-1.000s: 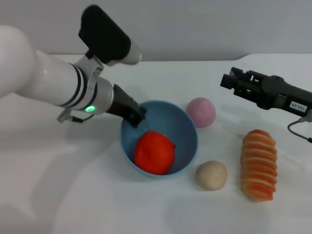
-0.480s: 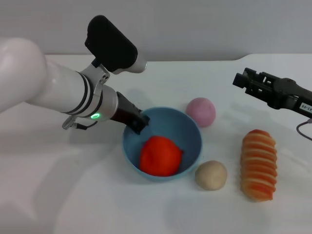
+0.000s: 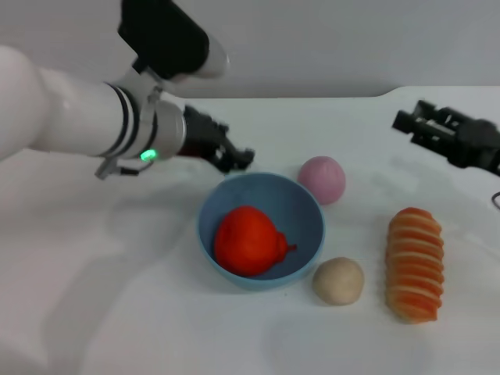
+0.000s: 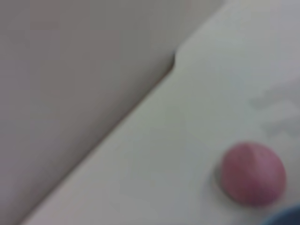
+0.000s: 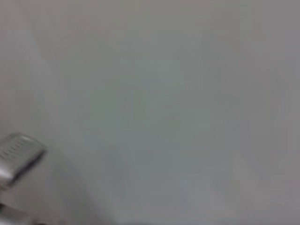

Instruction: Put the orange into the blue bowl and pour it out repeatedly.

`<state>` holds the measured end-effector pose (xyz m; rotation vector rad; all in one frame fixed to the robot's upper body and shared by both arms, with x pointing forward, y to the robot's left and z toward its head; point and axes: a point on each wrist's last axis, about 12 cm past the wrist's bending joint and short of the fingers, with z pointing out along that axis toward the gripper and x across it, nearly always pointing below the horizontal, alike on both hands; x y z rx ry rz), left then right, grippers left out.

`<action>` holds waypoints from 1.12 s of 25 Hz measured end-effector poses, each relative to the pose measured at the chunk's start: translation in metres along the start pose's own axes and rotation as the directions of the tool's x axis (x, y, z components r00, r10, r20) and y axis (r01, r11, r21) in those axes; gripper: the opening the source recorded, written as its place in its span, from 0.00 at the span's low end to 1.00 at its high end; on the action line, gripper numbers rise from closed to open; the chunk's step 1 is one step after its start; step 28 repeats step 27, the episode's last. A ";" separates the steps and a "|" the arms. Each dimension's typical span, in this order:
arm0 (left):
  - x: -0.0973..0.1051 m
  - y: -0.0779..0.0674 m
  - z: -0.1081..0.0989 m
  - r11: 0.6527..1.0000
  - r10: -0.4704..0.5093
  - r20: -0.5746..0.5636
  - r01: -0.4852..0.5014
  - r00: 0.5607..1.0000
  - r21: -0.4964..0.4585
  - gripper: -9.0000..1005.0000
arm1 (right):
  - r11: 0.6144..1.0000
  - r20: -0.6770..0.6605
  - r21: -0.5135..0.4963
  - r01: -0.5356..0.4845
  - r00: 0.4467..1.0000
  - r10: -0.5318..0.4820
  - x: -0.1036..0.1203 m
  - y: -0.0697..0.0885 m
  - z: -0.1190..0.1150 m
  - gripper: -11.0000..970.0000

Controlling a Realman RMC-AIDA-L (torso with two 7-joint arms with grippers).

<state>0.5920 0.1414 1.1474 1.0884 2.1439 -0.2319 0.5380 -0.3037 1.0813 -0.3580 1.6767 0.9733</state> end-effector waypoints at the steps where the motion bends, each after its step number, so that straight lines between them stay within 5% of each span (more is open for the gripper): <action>1: -0.004 0.004 -0.005 0.999 -0.014 0.084 0.018 0.996 -0.043 0.46 | 0.999 0.020 0.020 0.033 0.999 -0.033 -0.001 -0.002 -0.003 0.59; 9: 0.005 -0.007 0.001 0.976 -0.003 0.388 0.088 0.922 -0.201 0.70 | 0.941 0.174 0.243 0.236 0.944 -0.282 0.018 -0.011 -0.017 0.74; 12: 0.022 -0.018 0.006 0.956 0.020 0.485 0.126 0.874 -0.266 0.74 | 0.885 0.181 0.381 0.270 0.916 -0.357 0.032 -0.014 -0.024 0.75; 13: 0.031 -0.022 0.010 0.947 0.031 0.507 0.137 0.861 -0.290 0.75 | 0.839 0.185 0.472 0.270 0.900 -0.394 0.040 -0.015 -0.030 0.75; 14: 0.031 -0.022 0.010 0.947 0.031 0.507 0.137 0.861 -0.290 0.76 | 0.839 0.185 0.472 0.270 0.900 -0.394 0.040 -0.015 -0.030 0.75; 19: 0.077 -0.041 0.023 0.908 0.069 0.601 0.200 0.796 -0.369 0.81 | 0.714 0.201 0.663 0.226 0.865 -0.460 0.059 -0.010 -0.045 0.75; 24: 0.105 -0.056 0.022 0.878 0.072 0.670 0.271 0.739 -0.394 0.81 | 0.704 0.258 0.693 0.154 0.860 -0.441 0.068 0.000 -0.052 0.75; 28: 0.115 -0.060 0.021 0.871 0.047 0.676 0.301 0.736 -0.389 0.81 | 0.708 0.265 0.694 0.131 0.868 -0.420 0.074 0.003 -0.052 0.75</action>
